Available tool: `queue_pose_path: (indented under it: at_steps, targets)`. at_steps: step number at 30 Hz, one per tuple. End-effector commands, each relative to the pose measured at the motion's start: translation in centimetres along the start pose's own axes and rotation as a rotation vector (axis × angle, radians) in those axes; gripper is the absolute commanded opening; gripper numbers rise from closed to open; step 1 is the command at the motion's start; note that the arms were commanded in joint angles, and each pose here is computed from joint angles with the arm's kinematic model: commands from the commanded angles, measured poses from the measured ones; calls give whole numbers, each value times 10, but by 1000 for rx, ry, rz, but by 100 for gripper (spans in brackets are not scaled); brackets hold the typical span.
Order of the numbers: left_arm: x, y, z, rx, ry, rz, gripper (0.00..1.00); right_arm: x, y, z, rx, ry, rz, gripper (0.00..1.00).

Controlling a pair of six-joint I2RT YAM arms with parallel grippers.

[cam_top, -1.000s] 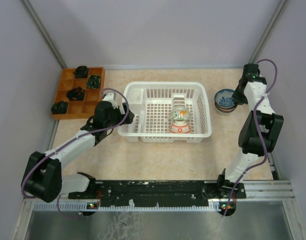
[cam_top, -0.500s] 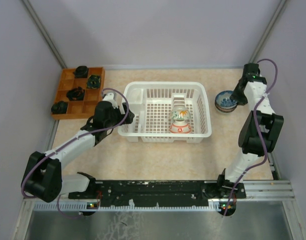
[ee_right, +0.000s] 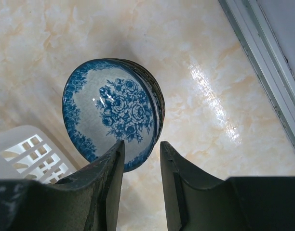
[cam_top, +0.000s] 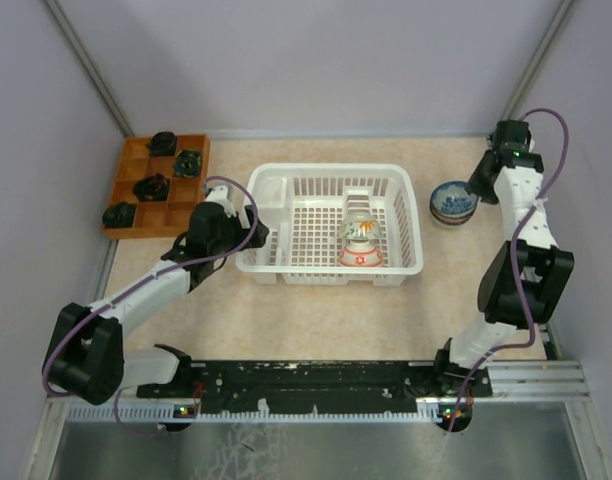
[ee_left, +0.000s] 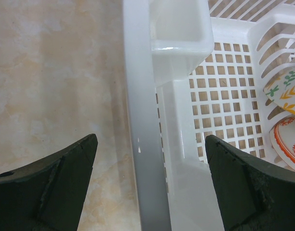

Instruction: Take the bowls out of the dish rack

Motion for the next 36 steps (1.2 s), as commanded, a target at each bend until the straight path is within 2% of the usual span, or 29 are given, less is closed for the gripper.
queue_pose_path:
  at_steps: [1, 16, 21, 25, 26, 28, 30, 33, 36]
  targets:
    - [4, 1, -2, 6, 17, -5, 99, -4, -3, -21, -32, -70, 13, 36]
    - [6, 0, -1, 10, 24, -5, 99, 6, -7, -16, -26, -53, 0, 34]
    - [7, 1, 1, 6, 30, -4, 99, 1, 5, -60, -172, -160, -30, 34]
    - [6, 1, 0, 5, 31, -7, 99, 5, 25, -109, -288, -277, -147, 36]
    - [6, 1, 0, 4, 32, -7, 99, 8, 31, -118, -325, -289, -179, 37]
    - [4, 1, -2, 2, 24, -7, 99, 16, 42, -132, -390, -307, -243, 48]
    - [2, 1, -4, 1, 16, -8, 99, 27, 54, -143, -431, -309, -313, 53]
    - [-1, 0, -6, 1, 1, -7, 99, 47, 79, -150, -441, -285, -456, 67]
    - [-1, 1, -7, -1, 0, -6, 99, 74, 105, -149, -397, -253, -628, 73]
Point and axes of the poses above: each gripper's point midway between its finger pads, its own z axis out along the fingers, its own y axis along the line the jaws close on, x = y × z, the point moved 9 cm from there along -z, back along the fingers, and after that the axes turned 9 degrees about z, right-handed, at the moved point
